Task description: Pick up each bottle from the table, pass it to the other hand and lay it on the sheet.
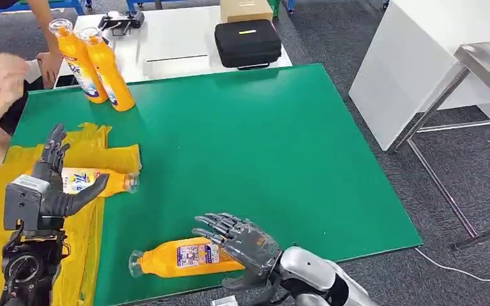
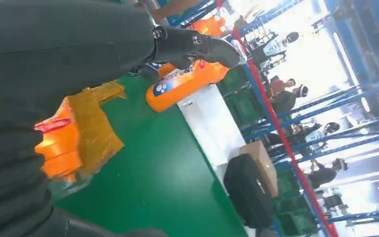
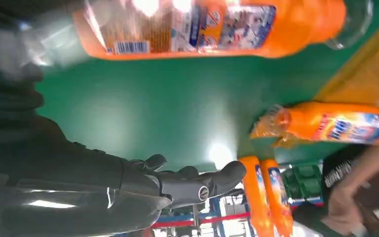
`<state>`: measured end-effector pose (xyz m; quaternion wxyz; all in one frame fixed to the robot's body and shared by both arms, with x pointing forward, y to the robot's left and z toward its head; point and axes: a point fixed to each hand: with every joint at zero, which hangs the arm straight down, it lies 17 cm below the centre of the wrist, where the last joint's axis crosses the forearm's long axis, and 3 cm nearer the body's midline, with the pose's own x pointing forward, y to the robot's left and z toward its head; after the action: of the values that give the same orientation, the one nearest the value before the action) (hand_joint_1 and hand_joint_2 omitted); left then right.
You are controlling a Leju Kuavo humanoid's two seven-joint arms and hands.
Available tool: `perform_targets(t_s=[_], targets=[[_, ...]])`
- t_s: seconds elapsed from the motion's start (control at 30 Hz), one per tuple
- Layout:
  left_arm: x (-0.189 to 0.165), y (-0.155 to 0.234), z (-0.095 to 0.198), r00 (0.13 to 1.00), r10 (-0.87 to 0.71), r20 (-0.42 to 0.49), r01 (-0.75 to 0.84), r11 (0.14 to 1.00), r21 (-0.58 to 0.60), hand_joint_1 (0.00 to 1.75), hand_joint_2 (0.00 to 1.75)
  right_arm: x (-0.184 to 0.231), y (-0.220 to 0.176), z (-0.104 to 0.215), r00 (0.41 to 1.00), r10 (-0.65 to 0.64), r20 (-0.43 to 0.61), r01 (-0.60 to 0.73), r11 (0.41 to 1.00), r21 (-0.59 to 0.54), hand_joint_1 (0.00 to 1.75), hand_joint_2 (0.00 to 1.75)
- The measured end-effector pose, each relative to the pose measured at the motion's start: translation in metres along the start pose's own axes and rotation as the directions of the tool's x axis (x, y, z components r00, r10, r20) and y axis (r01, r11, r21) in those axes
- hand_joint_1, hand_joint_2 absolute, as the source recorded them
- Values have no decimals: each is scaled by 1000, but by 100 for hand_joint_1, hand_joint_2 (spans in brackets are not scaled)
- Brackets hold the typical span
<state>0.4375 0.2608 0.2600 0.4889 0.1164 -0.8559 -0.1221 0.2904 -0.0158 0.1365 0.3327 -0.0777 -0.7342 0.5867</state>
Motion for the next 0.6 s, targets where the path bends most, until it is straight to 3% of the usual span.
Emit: perform_targets(t_s=[0.2, 0.6], targets=[[41, 6, 0, 989, 117, 95, -121, 992, 38, 0, 175, -15, 33, -3, 995, 102, -22, -99, 988, 121, 0, 175], [77, 7, 0, 971, 156, 183, -166, 985, 39, 0, 175, -38, 49, -8, 986, 165, -39, -155, 970, 189, 0, 175]])
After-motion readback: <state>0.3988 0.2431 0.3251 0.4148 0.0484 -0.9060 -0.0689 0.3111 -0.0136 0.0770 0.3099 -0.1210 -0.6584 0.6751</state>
